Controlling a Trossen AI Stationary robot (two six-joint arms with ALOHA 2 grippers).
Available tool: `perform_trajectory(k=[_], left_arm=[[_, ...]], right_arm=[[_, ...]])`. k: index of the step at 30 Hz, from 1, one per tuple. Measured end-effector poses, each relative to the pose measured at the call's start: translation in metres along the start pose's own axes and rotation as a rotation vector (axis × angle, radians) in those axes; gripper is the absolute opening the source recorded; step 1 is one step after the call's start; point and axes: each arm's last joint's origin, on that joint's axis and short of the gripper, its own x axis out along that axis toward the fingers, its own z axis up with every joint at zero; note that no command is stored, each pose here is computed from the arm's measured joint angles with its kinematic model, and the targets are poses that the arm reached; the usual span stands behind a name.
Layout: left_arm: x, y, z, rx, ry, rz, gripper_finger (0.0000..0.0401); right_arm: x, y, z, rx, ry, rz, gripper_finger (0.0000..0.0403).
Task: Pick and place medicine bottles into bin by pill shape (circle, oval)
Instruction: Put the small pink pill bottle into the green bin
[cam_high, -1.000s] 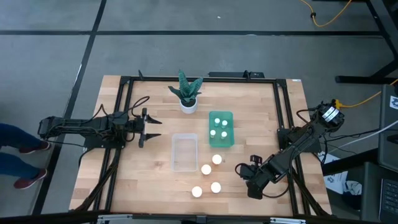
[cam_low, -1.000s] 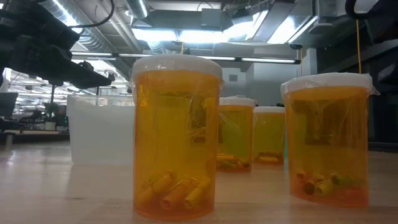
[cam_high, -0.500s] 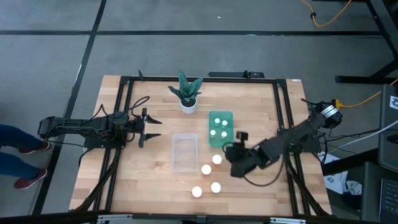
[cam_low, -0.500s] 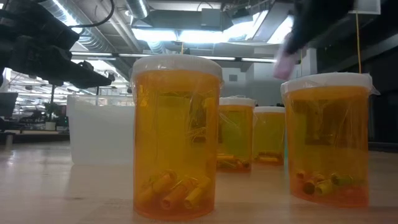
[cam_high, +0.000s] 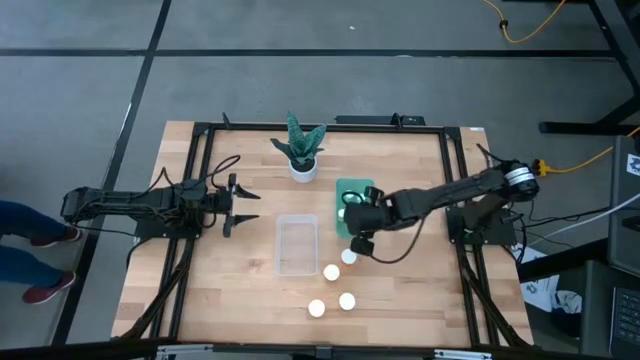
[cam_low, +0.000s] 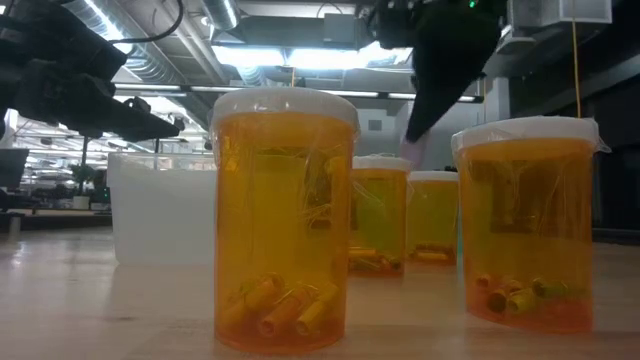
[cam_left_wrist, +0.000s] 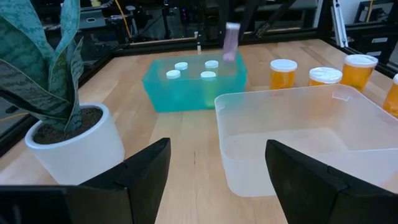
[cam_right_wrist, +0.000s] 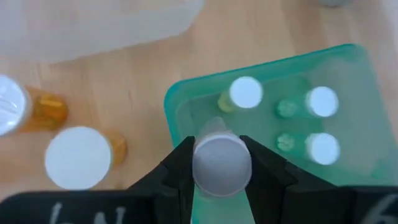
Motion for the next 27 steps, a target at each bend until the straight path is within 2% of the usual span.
perform_trajectory(k=[10,15,23,27], left_arm=[[0.000,0.000,0.000,-0.001,0.000,0.000,0.0254],[0.000,0.000,0.000,-0.001,0.000,0.000,0.0254],[0.000,0.000,0.000,-0.001,0.000,-0.001,0.0254],[0.000,0.000,0.000,-0.001,0.000,-0.001,0.0254]], right_arm=[[0.041,-0.007,0.001,-0.015,0.105,-0.036,0.0110],[0.053,-0.007,0.002,-0.028,0.135,0.008,0.0110],[0.056,-0.006,0.003,-0.047,0.129,0.029,0.0111],[0.056,-0.005,0.003,-0.044,0.135,0.054,0.0127]])
